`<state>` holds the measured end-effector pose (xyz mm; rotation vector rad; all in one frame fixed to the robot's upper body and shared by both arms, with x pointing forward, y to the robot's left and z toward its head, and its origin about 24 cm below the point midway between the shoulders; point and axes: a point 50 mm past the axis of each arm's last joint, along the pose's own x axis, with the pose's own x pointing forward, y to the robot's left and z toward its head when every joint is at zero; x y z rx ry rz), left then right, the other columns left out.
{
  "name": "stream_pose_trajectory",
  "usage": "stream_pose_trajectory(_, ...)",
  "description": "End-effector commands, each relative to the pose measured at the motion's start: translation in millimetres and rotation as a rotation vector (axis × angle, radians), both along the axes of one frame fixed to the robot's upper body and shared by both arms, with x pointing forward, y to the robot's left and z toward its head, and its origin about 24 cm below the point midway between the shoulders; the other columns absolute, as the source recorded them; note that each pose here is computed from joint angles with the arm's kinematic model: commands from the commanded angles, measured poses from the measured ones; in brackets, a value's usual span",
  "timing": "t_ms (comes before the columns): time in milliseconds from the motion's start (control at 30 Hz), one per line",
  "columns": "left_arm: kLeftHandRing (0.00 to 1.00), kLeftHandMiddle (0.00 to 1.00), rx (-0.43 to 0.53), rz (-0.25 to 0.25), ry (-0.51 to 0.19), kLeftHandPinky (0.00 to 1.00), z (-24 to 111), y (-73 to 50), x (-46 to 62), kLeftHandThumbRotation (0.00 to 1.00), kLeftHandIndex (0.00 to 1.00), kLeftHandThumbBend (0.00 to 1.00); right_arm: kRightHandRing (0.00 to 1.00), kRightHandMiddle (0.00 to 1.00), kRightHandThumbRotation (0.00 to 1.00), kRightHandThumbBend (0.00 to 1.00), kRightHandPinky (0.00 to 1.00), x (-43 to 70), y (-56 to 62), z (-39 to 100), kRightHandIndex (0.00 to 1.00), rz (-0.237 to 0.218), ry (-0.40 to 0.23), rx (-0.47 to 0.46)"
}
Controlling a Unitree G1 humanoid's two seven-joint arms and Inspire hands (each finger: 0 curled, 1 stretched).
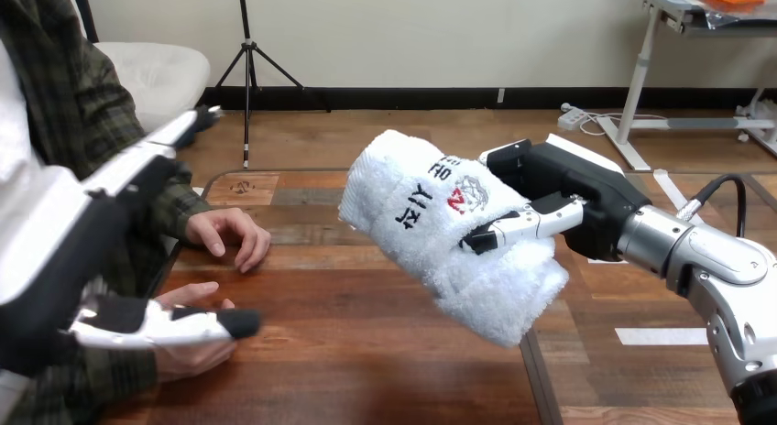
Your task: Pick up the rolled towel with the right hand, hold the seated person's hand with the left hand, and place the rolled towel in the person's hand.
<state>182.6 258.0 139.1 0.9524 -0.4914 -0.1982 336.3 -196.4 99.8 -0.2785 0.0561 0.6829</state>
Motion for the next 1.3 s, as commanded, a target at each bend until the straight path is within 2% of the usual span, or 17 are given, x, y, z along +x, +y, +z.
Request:
stream_pose_trajectory(0,0.88,0.91,0.061,0.025,-0.049,0.78,10.7,7.5,6.6,0.45,0.92,1.00,0.18,0.25,0.00,0.80,0.14,12.6,0.7,43.0,0.35,-0.004,-0.141,0.056)
stream_pose_trajectory(167,0.86,0.88,0.131,0.086,-0.002,0.75,8.2,16.4,10.0,0.42,0.90,1.00,0.18,0.25,0.00,0.79,0.14,12.6,0.3,46.2,0.35,0.008,-0.144,0.068)
stream_pose_trajectory(400,0.84,0.87,0.213,0.120,0.096,0.73,1.9,26.2,18.0,0.38,0.88,1.00,0.18,0.25,0.00,0.79,0.13,12.2,-1.1,51.1,0.35,0.006,-0.152,0.074)
stream_pose_trajectory(567,0.82,0.85,0.266,0.138,0.139,0.70,-3.6,31.8,23.5,0.37,0.86,1.00,0.18,0.25,0.00,0.79,0.13,11.6,-1.8,54.2,0.35,0.001,-0.158,0.076)
stream_pose_trajectory(633,0.81,0.85,0.321,0.152,0.171,0.70,-6.5,34.7,26.5,0.37,0.86,1.00,0.18,0.25,0.00,0.80,0.13,11.1,-2.2,56.0,0.35,0.007,-0.166,0.071)
stream_pose_trajectory(767,0.80,0.84,0.386,0.154,0.202,0.70,-11.6,38.7,30.7,0.34,0.85,1.00,0.18,0.25,0.00,0.79,0.13,10.0,-3.4,58.8,0.35,0.015,-0.174,0.072)
stream_pose_trajectory(867,0.80,0.84,0.435,0.178,0.257,0.71,-16.3,42.9,34.3,0.34,0.85,1.00,0.17,0.24,0.00,0.79,0.13,9.2,-4.1,60.8,0.35,0.027,-0.168,0.086)
stream_pose_trajectory(1033,0.79,0.83,0.498,0.178,0.296,0.71,-25.2,48.9,41.7,0.32,0.85,1.00,0.17,0.24,0.00,0.79,0.13,7.1,-4.5,65.4,0.35,0.061,-0.186,0.106)
stream_pose_trajectory(1267,0.80,0.83,0.530,0.173,0.356,0.73,-35.0,55.7,50.4,0.30,0.85,1.00,0.17,0.24,0.00,0.79,0.12,3.5,-3.0,71.1,0.35,0.079,-0.203,0.120)
